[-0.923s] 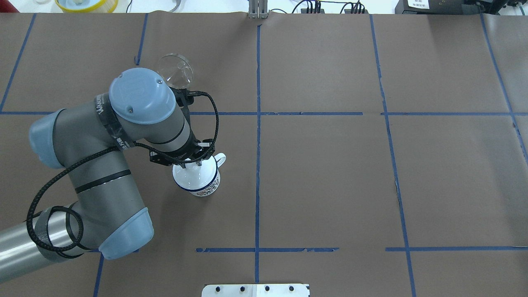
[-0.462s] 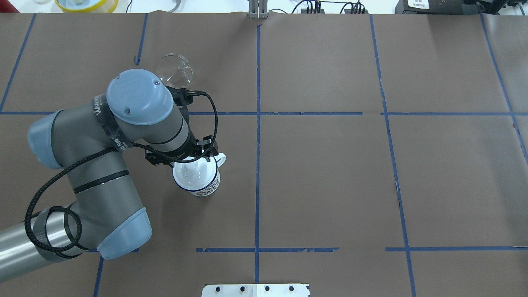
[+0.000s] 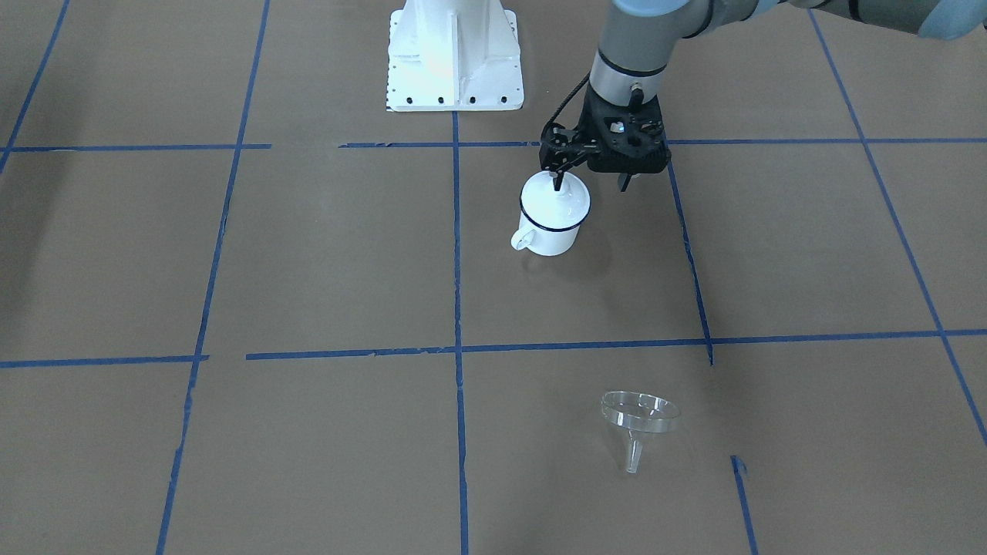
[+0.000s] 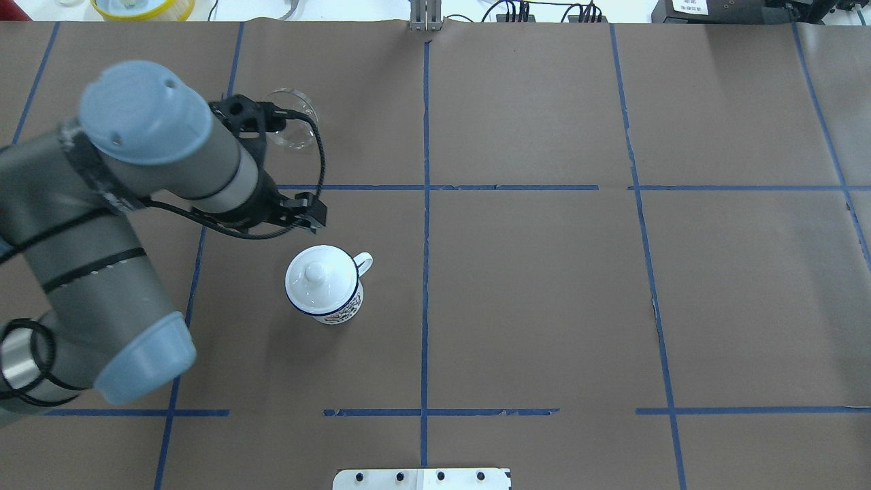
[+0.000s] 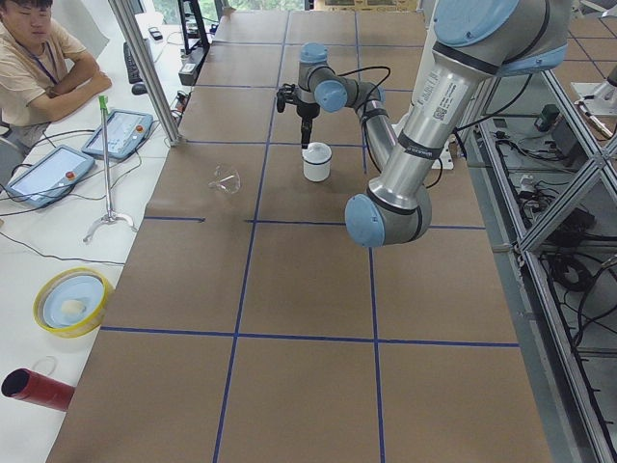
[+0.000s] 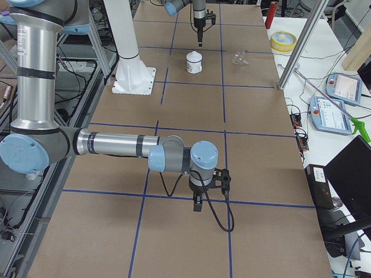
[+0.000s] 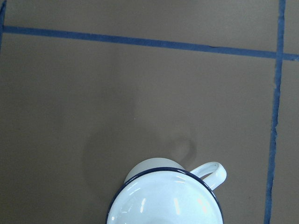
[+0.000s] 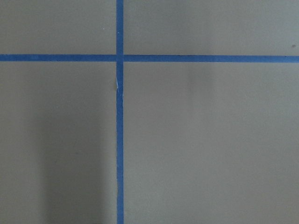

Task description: Remove funnel from cup

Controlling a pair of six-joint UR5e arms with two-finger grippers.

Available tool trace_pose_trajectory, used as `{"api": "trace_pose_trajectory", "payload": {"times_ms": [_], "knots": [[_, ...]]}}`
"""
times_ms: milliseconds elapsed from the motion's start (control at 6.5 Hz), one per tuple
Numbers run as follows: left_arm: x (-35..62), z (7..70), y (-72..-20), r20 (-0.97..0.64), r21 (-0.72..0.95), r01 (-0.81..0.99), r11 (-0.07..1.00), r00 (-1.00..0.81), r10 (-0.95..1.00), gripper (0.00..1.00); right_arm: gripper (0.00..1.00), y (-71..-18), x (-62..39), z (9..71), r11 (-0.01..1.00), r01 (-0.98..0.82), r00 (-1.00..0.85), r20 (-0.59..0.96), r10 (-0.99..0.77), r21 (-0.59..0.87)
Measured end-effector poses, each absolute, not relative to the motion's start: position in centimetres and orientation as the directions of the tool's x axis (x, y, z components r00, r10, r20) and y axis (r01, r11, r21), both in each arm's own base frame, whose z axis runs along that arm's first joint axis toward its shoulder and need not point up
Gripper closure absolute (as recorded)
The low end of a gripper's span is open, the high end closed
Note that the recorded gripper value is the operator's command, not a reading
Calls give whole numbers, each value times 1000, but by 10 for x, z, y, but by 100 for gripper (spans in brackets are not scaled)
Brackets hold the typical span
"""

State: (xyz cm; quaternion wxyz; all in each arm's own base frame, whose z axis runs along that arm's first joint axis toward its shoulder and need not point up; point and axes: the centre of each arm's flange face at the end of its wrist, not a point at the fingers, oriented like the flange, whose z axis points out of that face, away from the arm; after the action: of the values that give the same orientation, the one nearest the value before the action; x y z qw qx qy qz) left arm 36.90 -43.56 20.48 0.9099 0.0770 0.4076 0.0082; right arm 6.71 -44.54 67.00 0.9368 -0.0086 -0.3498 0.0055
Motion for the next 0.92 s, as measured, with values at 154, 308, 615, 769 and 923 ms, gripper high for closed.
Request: {"api": "trace_pose_trajectory", "payload": {"times_ms": [154,308,615,769,923], "knots": [[315,227,-453,-716,222,5,975,679,159,0,0,-445,67,670,1000,-4,755,655,16,-20],[258,260,-474,-682,271,-37,962,698,218,0,0,-445,67,670,1000,-4,755,655,16,-20],[116,359,-513,-692,209,-45,977,699,181,0,0,-445,67,670,1000,-4,755,655,16,-20],[55,423,-516,-701,174,-59,983,694,166,0,0,-445,67,670,1000,-4,755,655,17,-20],[5,485,-512,-695,160,-88,983,697,176,0,0,-445,67,670,1000,-4,755,655,17,-21]]}}
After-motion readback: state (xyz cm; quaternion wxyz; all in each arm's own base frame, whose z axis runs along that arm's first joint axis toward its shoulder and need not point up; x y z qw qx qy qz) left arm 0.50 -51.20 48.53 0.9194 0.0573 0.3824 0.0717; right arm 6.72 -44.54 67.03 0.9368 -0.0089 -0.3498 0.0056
